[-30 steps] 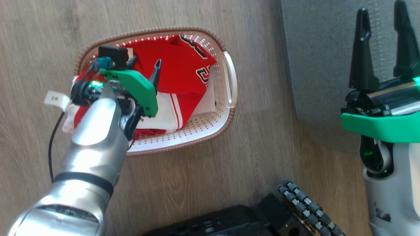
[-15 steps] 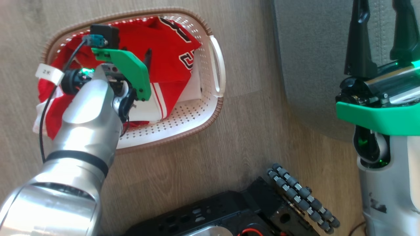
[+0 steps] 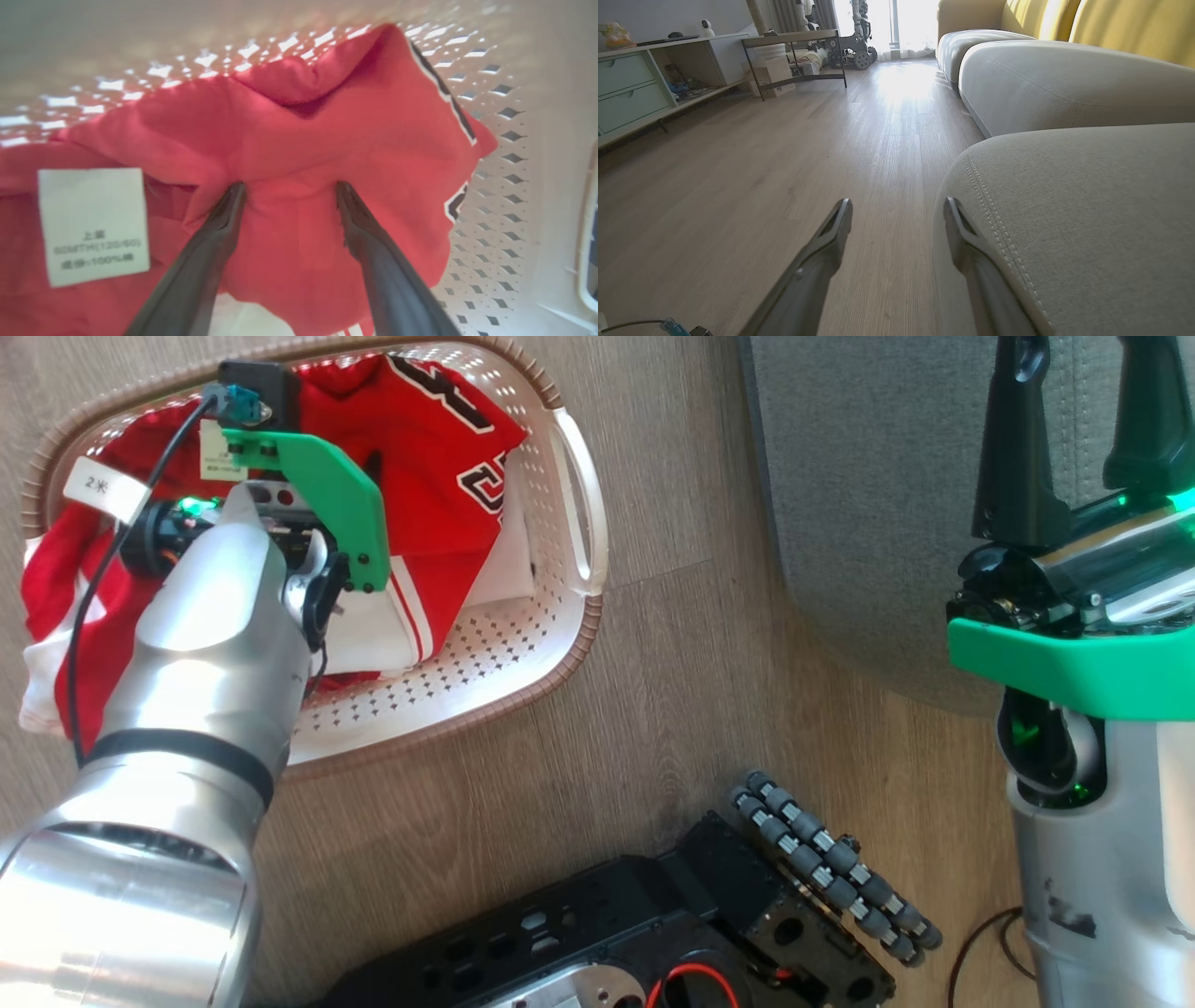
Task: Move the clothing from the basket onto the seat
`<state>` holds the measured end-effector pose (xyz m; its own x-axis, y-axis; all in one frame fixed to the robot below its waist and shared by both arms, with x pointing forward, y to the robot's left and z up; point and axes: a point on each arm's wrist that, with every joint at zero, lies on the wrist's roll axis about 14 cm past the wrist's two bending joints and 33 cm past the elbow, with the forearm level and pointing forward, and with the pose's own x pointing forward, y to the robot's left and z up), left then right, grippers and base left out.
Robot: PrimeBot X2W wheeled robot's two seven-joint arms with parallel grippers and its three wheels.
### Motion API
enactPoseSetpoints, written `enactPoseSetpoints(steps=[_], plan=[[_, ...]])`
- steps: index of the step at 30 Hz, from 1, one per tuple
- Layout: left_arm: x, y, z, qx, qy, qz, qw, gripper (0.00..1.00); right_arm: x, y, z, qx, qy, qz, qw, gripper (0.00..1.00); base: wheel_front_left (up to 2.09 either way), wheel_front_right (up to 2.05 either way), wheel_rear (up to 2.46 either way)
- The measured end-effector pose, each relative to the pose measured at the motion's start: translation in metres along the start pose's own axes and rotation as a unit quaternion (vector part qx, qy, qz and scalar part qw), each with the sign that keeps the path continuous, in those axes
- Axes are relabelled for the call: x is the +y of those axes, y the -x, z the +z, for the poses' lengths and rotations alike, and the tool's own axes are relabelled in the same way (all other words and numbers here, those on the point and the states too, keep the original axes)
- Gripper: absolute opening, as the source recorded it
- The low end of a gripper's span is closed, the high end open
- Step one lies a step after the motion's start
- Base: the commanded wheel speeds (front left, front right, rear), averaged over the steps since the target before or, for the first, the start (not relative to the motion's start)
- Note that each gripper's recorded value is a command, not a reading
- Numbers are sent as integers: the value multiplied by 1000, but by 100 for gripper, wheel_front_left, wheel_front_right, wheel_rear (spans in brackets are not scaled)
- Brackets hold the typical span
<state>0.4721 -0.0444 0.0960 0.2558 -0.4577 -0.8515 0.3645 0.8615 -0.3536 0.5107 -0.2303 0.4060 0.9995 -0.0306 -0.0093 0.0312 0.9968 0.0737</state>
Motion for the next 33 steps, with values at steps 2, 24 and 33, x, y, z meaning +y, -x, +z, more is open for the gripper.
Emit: enactPoseSetpoints(steps=[2,24,33], plan=[[3,-2,-3,11,-7,6,1000,100,0,0,-2,2,-2,0,1000,100,0,0,0],[9,6,-15,47,-46,7,998,0,8,-1,2,-3,-11,10,1000,100,0,0,0],[-19,48,10,-30,-50,-21,998,0,12,4,49,-50,-11,12,999,100,0,0,0]])
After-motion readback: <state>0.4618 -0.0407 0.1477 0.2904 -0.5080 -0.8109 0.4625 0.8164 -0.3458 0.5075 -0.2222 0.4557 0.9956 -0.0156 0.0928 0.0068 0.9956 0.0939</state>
